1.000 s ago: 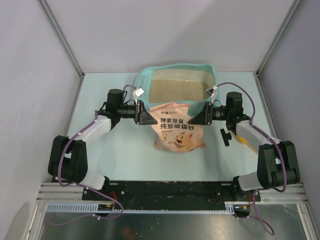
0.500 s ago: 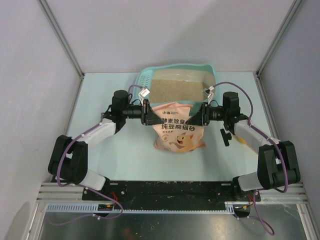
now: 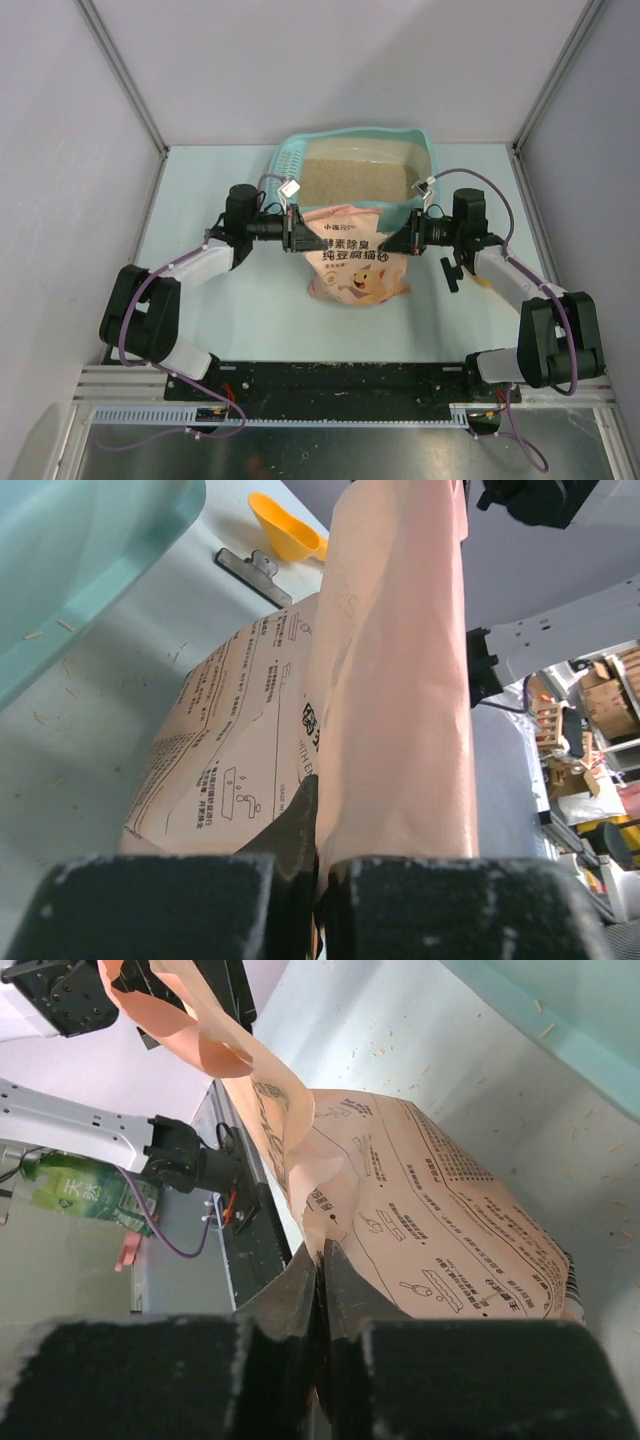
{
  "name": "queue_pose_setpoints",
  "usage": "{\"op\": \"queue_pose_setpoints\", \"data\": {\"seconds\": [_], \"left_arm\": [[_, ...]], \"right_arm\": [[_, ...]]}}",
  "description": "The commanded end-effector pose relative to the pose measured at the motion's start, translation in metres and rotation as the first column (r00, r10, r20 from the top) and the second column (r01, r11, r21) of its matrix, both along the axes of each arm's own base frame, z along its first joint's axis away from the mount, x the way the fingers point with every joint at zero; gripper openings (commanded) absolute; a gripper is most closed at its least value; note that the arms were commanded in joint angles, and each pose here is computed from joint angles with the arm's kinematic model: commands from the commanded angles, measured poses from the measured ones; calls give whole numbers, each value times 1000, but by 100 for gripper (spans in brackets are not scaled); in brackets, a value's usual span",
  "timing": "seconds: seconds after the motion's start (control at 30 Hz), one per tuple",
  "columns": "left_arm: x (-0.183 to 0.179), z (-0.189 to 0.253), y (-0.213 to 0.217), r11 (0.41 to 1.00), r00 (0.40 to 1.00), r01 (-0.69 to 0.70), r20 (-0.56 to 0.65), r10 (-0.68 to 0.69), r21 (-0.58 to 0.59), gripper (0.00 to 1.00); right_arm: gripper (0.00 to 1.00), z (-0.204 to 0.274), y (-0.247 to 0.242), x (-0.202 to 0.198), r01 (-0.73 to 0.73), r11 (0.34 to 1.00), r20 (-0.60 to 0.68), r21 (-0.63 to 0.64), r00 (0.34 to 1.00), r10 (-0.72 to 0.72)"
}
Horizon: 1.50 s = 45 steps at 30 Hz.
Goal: Fill the litter box with clean litter
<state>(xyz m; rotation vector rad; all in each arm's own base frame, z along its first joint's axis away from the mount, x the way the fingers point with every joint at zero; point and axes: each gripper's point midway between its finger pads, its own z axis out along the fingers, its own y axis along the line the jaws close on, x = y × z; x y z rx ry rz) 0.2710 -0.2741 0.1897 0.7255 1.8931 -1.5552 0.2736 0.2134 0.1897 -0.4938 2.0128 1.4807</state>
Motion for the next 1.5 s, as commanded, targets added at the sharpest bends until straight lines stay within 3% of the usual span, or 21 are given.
{"op": "queue_pose_setpoints", "data": {"seconds": [0.0, 0.27, 0.37, 0.47, 0.73, 0.77, 1.0, 1.1, 1.2, 1.27, 1.37, 1.4, 1.47], "left_arm": [[-12, 19, 10, 997, 998, 48, -40, -50, -54, 0], [-22, 35, 31, 994, 959, 37, -275, -64, -103, 0], [-25, 45, 32, 992, 953, 55, -289, -86, -115, 0], [-23, 47, 32, 990, 939, 65, -329, -102, -122, 0], [-4, 31, 33, 995, 869, -36, -495, -14, -92, 0], [-3, 31, 34, 995, 860, -37, -510, -15, -91, 0], [-8, 25, 34, 996, 819, -28, -574, -29, -90, 0], [-15, 15, 33, 996, 771, -42, -637, -15, -74, 0], [-21, 11, 28, 998, 778, -37, -628, -7, -57, 0], [-20, 15, 26, 998, 818, -34, -575, -7, -61, 0], [0, 32, 44, 993, 904, -98, -424, 61, -66, 24], [7, 42, 52, 988, 925, -144, -363, 113, -58, 36], [25, 45, 80, 971, 946, -239, -222, 238, 25, 48]], "right_arm": [[2, 14, 2, 0, -26, 998, 13, 57, 1000, 25], [0, 41, 6, -17, -130, 974, -202, 187, 965, 168], [0, 50, 6, -18, -166, 962, -247, 218, 944, 219], [0, 50, 10, -25, -172, 952, -403, 254, 876, 266], [0, 40, 5, -32, -88, 964, -635, 252, 737, 233], [0, 39, 4, -34, -74, 965, -682, 254, 693, 232], [0, 25, -1, -37, -46, 970, -737, 238, 643, 211], [0, 14, -4, -37, -14, 976, -775, 216, 606, 180], [0, 12, 0, -35, -12, 977, -792, 211, 584, 178], [0, 14, 3, -34, -27, 975, -776, 221, 600, 193], [0, 17, 8, -33, -39, 973, -771, 226, 604, 203], [0, 18, 9, -33, -44, 973, -768, 228, 606, 207], [0, 18, 11, -34, -49, 973, -767, 225, 607, 208]]}}
